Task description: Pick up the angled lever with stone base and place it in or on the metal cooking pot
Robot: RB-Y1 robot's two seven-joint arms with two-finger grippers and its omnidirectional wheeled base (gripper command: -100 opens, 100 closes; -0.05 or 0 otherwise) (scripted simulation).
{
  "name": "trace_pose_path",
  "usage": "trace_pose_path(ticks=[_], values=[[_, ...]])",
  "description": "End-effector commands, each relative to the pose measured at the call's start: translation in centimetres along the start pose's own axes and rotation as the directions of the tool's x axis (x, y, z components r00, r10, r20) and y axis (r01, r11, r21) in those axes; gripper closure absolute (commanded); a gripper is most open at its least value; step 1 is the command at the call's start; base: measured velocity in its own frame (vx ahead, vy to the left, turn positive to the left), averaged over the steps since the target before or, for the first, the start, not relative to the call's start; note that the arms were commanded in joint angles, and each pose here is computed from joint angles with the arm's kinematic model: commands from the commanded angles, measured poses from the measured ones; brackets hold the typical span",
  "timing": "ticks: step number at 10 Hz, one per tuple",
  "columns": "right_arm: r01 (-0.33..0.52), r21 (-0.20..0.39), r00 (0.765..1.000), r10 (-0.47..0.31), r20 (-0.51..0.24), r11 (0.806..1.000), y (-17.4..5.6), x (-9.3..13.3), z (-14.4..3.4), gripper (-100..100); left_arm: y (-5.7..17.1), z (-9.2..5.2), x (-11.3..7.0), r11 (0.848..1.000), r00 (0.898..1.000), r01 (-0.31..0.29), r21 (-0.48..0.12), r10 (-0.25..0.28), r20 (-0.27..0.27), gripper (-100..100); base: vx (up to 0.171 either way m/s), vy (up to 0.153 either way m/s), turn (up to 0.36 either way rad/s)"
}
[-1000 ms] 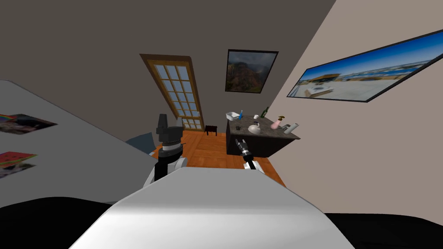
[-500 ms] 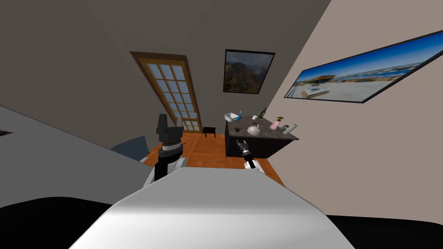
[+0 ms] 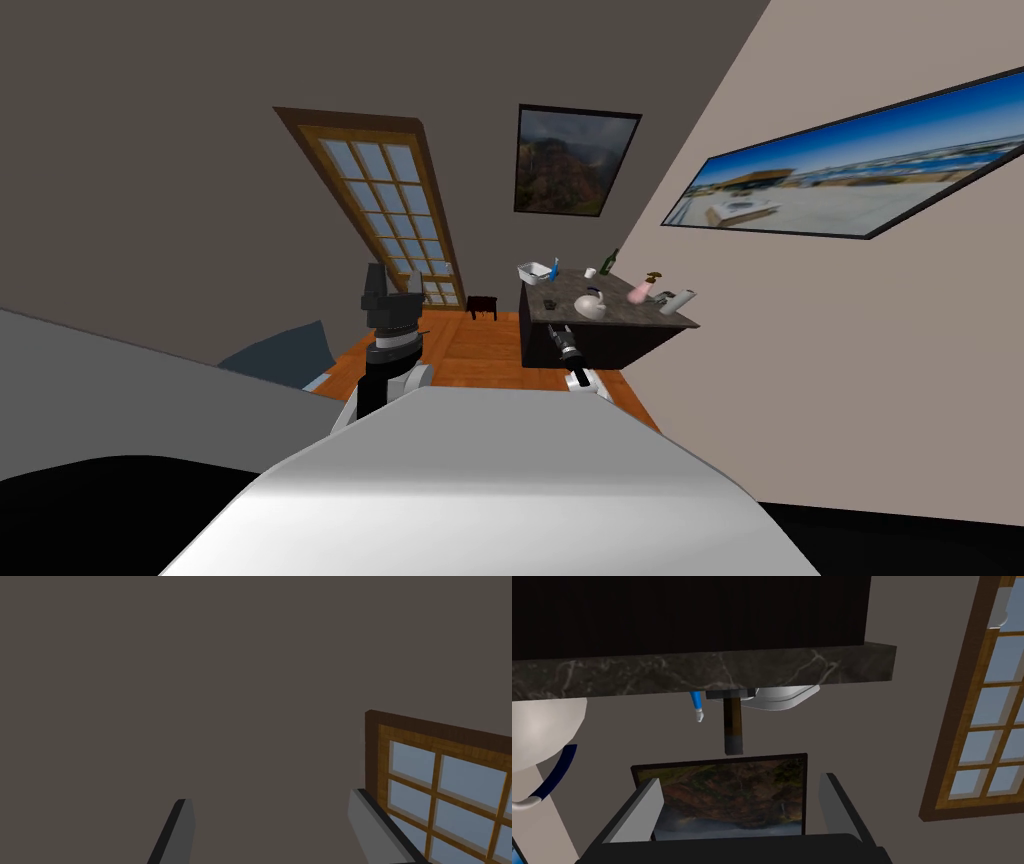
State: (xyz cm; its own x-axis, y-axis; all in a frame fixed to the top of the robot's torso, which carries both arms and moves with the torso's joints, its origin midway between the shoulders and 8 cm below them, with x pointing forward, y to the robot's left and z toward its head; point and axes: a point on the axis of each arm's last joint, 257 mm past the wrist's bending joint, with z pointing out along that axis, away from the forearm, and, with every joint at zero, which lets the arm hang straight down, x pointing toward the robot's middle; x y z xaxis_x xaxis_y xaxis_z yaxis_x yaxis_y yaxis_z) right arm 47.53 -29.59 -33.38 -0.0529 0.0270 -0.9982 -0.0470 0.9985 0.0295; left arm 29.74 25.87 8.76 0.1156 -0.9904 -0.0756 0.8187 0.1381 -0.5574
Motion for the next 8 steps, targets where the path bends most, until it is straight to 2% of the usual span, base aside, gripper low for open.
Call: trace_pose_path(ticks=[1, 6, 7, 8], values=[[0.022, 0.012, 1.000, -0.022, -0.006, 1.000, -0.6, 0.3, 0.6, -100, 0.0, 0.0, 0.0, 1.000, 1.000, 0.000, 0.000, 0.000, 0.000, 0, 0.181, 0.035, -0.031], [0.054, 0.028, 0.999, -0.054, 0.004, 0.998, -1.5, -0.3, 2.3, -100, 0.0, 0.0, 0.0, 1.000, 1.000, 0.000, 0.000, 0.000, 0.000, 0, 0.249, -0.008, 0.009], [0.052, 0.028, 0.999, -0.052, 0.002, 0.998, -1.5, -0.1, 2.1, -100, 0.0, 0.0, 0.0, 1.000, 1.000, 0.000, 0.000, 0.000, 0.000, 0, 0.100, 0.008, 0.008], [0.053, 0.028, 0.999, -0.053, 0.003, 0.998, -1.5, -0.2, 2.1, 0, 0.0, 0.0, 0.0, 1.000, 1.000, 0.000, 0.000, 0.000, 0.000, 0, 0.021, 0.000, 0.000]])
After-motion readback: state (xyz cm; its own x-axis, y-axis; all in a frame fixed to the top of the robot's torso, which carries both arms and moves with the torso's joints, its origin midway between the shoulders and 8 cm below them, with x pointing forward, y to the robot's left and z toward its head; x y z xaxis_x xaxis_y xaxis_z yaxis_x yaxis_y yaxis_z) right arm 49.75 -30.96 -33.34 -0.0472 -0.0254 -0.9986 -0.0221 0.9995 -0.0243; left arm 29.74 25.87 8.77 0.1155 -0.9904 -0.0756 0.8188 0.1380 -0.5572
